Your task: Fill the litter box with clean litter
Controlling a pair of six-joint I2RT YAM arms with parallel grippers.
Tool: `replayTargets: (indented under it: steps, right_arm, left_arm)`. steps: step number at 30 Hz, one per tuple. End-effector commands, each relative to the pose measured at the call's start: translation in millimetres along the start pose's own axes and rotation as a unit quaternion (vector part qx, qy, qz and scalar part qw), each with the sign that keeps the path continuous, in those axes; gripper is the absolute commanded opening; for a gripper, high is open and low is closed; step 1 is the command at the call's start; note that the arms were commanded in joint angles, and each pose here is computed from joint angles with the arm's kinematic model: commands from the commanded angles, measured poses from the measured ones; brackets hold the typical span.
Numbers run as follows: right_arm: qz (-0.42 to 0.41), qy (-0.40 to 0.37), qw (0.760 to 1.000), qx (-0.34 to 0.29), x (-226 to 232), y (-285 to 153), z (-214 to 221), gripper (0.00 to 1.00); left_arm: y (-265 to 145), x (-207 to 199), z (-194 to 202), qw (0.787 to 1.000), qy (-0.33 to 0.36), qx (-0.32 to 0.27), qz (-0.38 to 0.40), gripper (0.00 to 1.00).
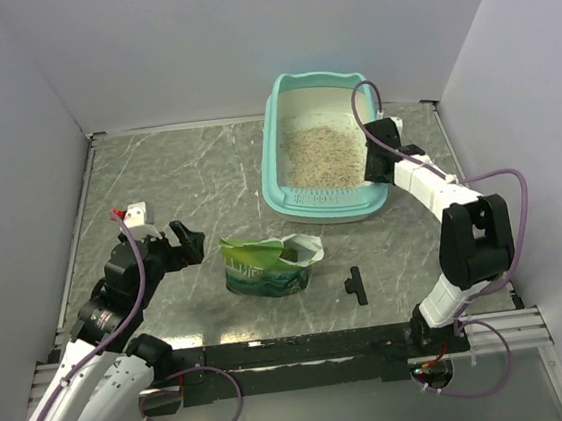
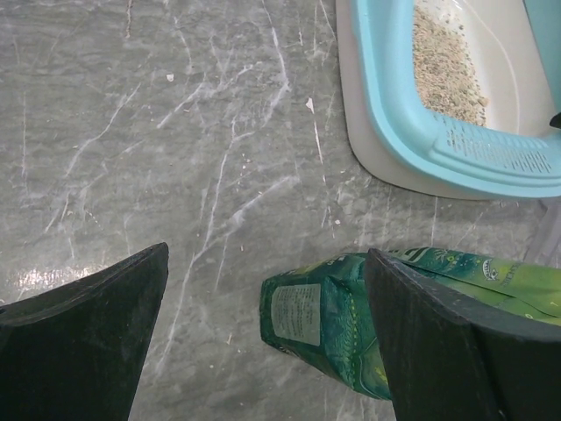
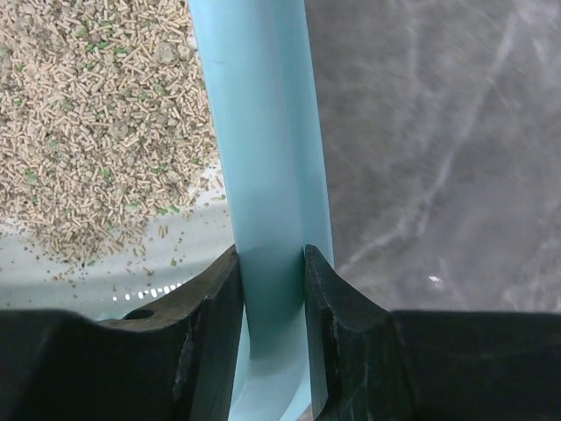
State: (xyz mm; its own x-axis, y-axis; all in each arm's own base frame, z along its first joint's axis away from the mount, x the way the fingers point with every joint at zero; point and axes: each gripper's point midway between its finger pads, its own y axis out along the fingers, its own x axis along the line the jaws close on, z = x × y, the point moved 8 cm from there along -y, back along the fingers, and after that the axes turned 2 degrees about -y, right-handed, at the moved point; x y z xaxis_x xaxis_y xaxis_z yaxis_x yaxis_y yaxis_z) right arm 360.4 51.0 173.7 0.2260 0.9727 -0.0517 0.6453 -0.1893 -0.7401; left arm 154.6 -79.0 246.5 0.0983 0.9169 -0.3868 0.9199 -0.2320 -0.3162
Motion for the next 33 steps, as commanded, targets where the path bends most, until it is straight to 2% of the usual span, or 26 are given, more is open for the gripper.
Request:
replayTargets:
  steps: [1, 2, 3, 6, 8, 11, 13, 20, 23, 27, 30, 32, 33]
  right_arm:
    - [0.018, 0.066, 0.996, -0.055, -14, -20, -18, 0.34]
    - [0.018, 0.067, 0.996, -0.052, -15, -21, -18, 0.42]
    - [0.007, 0.069, 0.996, -0.053, -13, -26, -21, 0.61]
    - [-0.012, 0.074, 0.994, -0.074, -14, -44, -29, 0.79]
    - [-0.031, 0.073, 0.993, -0.085, -15, -56, -29, 0.81]
    - [-0.072, 0.065, 0.989, -0.111, -18, -86, -30, 0.9]
    - [-0.11, 0.063, 0.985, -0.121, -18, -106, -25, 0.99]
    - [-0.193, 0.076, 0.972, -0.115, -18, -138, 6, 1.0]
    - [-0.183, 0.098, 0.974, -0.095, -20, -138, 15, 1.0]
    - [-0.163, 0.132, 0.978, -0.017, -20, -132, 35, 0.99]
    - [-0.183, 0.148, 0.972, -0.005, -19, -128, 58, 0.99]
    - [-0.187, 0.178, 0.966, -0.021, -21, -130, 68, 0.98]
    - [-0.172, 0.187, 0.967, -0.004, -24, -122, 84, 0.97]
  left_arm:
    - [-2, -4, -5, 1.0, 0.001, -0.017, 0.019, 0.97]
    - [-2, -4, -5, 1.0, 0.001, -0.017, 0.019, 0.97]
    - [-3, -4, -5, 1.0, 0.0, -0.019, 0.021, 0.97]
    - [-4, -4, -5, 1.0, 0.001, -0.021, 0.022, 0.97]
    - [-6, -4, -7, 0.999, -0.001, -0.025, 0.026, 0.98]
    - [-7, -4, -7, 0.999, 0.0, -0.027, 0.029, 0.98]
    - [-8, -5, -8, 0.999, -0.002, -0.029, 0.033, 0.97]
    - [-10, -7, -8, 0.999, 0.0, -0.03, 0.042, 0.98]
    - [-10, -7, -8, 0.998, 0.0, -0.031, 0.048, 0.98]
    - [-11, -9, -8, 0.998, 0.001, -0.03, 0.054, 0.98]
    - [-12, -9, -8, 0.998, 0.002, -0.03, 0.06, 0.98]
    - [-12, -10, -8, 0.998, 0.001, -0.031, 0.063, 0.98]
    - [-12, -10, -8, 0.998, 0.002, -0.03, 0.063, 0.98]
